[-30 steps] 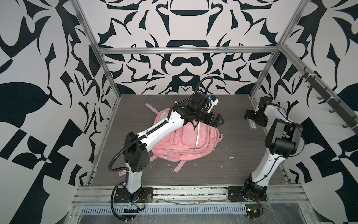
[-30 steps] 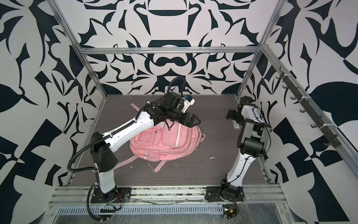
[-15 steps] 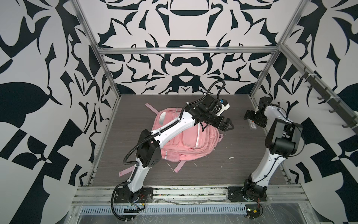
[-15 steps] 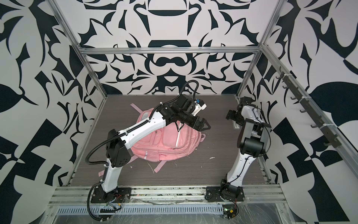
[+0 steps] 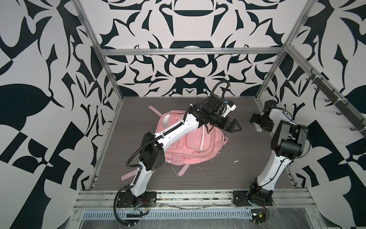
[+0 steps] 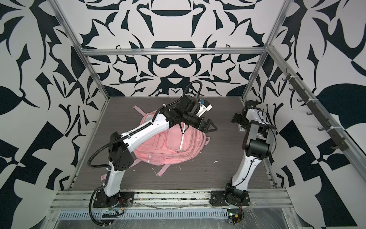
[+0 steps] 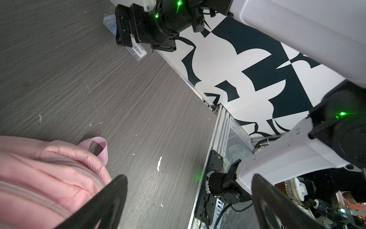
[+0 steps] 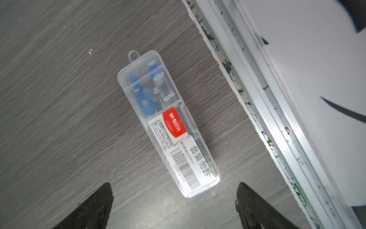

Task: Pack the student bag
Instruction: 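Lower the right gripper and grasp the clear compass case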

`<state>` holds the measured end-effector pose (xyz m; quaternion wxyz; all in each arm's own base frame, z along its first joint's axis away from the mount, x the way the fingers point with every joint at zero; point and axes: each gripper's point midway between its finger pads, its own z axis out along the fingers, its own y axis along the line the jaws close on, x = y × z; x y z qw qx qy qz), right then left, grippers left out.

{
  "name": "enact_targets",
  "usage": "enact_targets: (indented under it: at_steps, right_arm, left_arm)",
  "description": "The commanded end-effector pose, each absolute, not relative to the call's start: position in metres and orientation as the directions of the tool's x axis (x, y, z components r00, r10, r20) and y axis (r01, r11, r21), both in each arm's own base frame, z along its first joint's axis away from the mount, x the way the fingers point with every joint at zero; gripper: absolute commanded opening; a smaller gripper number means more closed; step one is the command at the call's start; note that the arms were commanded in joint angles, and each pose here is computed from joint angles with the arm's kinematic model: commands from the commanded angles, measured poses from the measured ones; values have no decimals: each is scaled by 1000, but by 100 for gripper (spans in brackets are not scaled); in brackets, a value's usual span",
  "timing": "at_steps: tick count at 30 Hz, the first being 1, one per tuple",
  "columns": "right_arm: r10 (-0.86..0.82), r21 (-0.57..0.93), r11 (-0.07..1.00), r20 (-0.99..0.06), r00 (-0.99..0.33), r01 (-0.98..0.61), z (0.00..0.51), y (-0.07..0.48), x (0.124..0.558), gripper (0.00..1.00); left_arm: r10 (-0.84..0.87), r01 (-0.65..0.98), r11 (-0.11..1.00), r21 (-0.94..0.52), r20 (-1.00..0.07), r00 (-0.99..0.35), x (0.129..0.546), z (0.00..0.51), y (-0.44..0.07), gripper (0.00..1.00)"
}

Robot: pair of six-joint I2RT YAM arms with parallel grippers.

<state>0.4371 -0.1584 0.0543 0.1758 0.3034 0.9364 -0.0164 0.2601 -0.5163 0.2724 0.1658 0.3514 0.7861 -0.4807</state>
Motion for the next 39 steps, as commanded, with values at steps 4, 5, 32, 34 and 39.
enact_targets:
  at_steps: [4, 5, 32, 34, 39]
  right_arm:
    - [614, 116, 773, -381, -691, 623, 41, -165, 443, 98]
    - [619, 122, 769, -389, -682, 628, 41, -166, 444, 98]
    - [633, 140, 759, -392, -668, 636, 35, -166, 449, 65]
    - [631, 140, 760, -394, -668, 635, 35, -165, 449, 62]
    - [631, 142, 760, -392, -669, 634, 35, -164, 448, 45]
  left_arm:
    - [376, 674, 266, -689, -570, -731, 260, 281, -527, 99]
    - [373, 672, 266, -692, -569, -733, 259, 282, -526, 100]
    - [317, 627, 289, -724, -546, -776, 258, 280, -517, 99]
    - [312, 625, 292, -724, -545, -778, 260, 280, -516, 99]
    - [299, 618, 301, -726, -543, -784, 263, 280, -513, 99]
